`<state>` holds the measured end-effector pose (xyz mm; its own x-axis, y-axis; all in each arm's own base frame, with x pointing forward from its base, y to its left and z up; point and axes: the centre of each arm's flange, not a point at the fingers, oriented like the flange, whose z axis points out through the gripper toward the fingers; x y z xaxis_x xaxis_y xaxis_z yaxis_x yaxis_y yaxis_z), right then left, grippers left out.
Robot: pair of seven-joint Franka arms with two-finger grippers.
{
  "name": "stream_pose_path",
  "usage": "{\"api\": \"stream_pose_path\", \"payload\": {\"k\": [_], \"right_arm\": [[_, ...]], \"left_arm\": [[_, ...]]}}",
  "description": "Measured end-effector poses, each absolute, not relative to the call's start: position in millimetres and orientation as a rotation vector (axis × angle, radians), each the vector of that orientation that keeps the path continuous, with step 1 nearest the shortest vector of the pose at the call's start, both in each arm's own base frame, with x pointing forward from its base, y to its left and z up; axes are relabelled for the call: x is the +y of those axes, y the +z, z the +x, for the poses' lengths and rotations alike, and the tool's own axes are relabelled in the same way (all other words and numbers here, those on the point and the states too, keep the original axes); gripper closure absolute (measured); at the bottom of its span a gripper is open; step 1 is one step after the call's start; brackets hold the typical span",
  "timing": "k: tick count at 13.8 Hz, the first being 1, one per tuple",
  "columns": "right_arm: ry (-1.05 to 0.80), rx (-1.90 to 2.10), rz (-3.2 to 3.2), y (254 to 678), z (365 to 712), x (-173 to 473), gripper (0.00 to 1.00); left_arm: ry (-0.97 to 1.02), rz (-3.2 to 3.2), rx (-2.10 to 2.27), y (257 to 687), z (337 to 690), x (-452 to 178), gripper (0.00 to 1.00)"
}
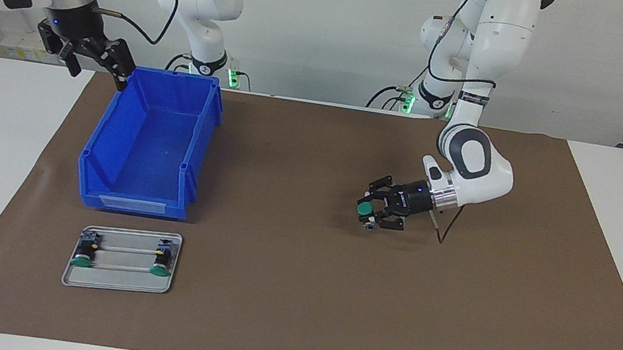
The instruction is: Place and press button with both arms
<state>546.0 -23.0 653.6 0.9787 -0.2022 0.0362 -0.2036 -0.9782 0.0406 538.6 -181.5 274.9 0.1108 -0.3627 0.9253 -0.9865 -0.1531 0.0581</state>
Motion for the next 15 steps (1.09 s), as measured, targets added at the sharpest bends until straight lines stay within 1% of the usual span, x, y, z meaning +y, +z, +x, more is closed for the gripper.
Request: {"api": "stream_pose_path", "payload": {"k": [5,8,9,15], "right_arm": [[0.048,-0.316,3.081,653,546,-23,0.00],[0.046,-0.319,3.080,653,546,-24,0.00],[0.046,-0.321,3.080,653,546,-25,0.00],[0.046,-0.323,3.080,653,546,-26,0.00]], "left_arm": [[1.078,1.624,-1.266,259,525,-186,0.58],[1.071,1.572,-1.160,226,515,-193,0.58],[1.084,1.553,-1.139,221,515,-194,0.58],[1.097,1.520,-1.083,216,516,-180,0.58]]}}
